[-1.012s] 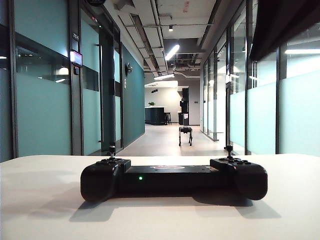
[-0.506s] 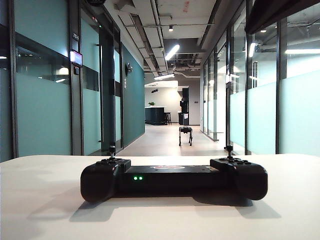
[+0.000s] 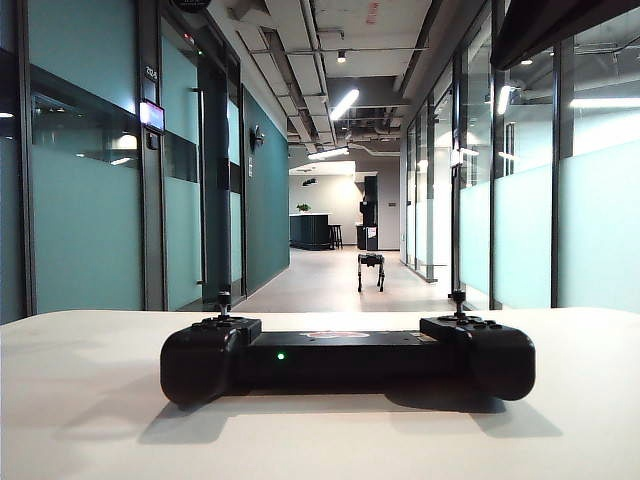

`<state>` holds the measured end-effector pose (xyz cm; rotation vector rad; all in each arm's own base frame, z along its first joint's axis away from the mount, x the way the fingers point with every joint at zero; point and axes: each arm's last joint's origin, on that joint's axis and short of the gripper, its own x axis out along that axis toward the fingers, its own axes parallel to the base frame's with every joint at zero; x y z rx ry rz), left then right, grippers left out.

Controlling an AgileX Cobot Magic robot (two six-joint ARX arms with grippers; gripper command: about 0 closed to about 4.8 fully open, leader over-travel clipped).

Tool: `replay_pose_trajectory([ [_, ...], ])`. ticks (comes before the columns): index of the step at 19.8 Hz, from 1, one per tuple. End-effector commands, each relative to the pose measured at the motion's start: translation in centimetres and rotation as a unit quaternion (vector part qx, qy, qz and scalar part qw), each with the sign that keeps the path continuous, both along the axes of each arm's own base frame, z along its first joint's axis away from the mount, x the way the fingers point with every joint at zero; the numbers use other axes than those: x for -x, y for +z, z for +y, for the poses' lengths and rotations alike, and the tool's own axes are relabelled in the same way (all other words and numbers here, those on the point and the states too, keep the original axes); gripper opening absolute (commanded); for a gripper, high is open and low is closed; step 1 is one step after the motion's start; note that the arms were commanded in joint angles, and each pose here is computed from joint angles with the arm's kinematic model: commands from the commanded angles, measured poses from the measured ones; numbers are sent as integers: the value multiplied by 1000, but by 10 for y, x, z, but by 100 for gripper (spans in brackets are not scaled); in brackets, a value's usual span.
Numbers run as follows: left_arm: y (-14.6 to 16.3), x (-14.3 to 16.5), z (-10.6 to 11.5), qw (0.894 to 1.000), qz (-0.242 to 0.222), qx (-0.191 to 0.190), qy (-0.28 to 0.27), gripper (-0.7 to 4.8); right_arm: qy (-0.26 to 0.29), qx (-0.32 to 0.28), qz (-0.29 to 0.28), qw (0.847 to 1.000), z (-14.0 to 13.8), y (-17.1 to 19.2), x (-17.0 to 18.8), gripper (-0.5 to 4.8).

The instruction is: Push the left joystick on the remote control sitting on the white table forward to make the robot dog walk in a straight line until it approaches the door.

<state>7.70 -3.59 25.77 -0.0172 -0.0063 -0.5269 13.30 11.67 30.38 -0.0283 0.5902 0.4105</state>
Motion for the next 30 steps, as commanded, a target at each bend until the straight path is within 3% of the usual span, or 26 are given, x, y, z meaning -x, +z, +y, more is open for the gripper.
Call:
replay_pose_trajectory([
  [1, 0, -3, 0, 999, -37, 16, 20, -5, -1, -6, -10, 1000, 0, 3, 0, -1],
  [5, -13, -6, 0, 999, -32, 11, 27, -5, -1, -6, -10, 1000, 0, 3, -1, -1],
  [16, -54, -10, 27, 987, -27, 8, 160, -5, -1, -6, -10, 1000, 0, 3, -1, -1],
  [26, -85, -20, 30, 984, -30, 15, 175, -5, -1, -6, -10, 1000, 0, 3, -1, -1],
  [30, -86, -20, 32, 978, -24, 12, 205, -5, -1, -6, -10, 1000, 0, 3, -1, -1],
])
